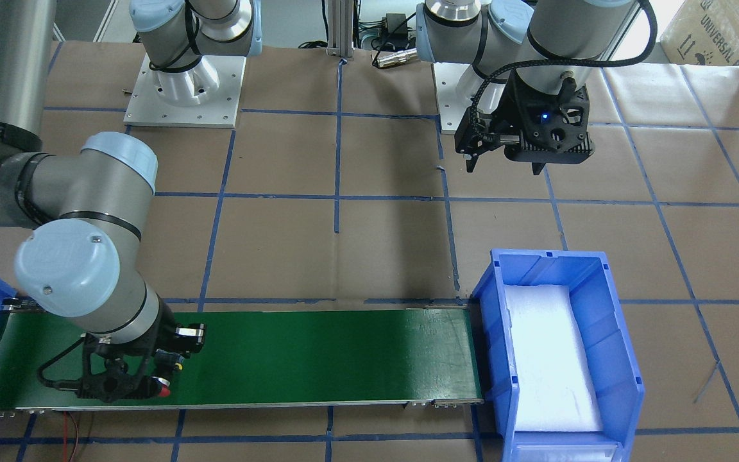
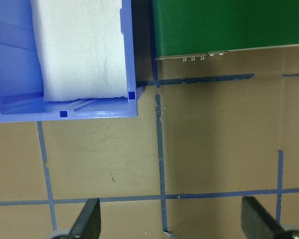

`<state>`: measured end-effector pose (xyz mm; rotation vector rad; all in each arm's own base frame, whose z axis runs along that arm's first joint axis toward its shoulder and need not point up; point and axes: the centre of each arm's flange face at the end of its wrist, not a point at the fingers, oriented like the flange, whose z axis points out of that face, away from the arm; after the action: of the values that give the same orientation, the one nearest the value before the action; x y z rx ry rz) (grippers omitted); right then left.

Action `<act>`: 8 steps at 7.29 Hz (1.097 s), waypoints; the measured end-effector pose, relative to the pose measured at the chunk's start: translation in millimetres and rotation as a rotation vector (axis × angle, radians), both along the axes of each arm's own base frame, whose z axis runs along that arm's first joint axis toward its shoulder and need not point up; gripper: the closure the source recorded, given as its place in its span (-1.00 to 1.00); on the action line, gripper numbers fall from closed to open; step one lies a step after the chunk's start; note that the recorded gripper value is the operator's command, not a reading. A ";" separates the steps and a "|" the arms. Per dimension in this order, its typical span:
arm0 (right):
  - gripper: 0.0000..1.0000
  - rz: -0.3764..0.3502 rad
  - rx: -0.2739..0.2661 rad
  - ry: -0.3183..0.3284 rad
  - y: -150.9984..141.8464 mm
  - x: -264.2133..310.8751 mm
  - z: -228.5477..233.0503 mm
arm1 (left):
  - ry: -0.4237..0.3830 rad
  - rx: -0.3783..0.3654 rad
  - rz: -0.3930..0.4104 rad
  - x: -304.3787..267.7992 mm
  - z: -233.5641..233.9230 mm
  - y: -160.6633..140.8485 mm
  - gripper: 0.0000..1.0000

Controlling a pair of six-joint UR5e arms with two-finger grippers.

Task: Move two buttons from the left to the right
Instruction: 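Grasp the red-capped button with the right gripper and lift it, then lower the red-capped button into the bin beside the yellow one, release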

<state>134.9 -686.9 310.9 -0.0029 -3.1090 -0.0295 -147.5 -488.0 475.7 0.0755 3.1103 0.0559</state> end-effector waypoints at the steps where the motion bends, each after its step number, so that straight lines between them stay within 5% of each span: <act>1: 0.64 -0.005 0.019 0.003 -3.6 -23.6 22.1 | 0.000 0.000 0.000 0.1 0.1 -0.1 -1.00; 3: 0.64 0.003 0.018 0.004 -8.7 -121.8 56.3 | 0.000 0.000 0.000 -0.1 0.0 0.0 -1.00; 6: 0.62 0.148 -0.016 0.019 4.5 -301.3 80.8 | 0.000 0.000 0.000 -0.2 0.0 0.1 -1.00; 8: 0.61 0.223 -0.030 0.035 6.8 -364.5 63.2 | 0.000 0.001 0.000 -0.2 -0.1 0.2 -1.00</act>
<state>-229.5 -680.1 374.1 0.3376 -3.0541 0.0230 -147.7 -487.8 475.6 0.0762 3.1100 0.0579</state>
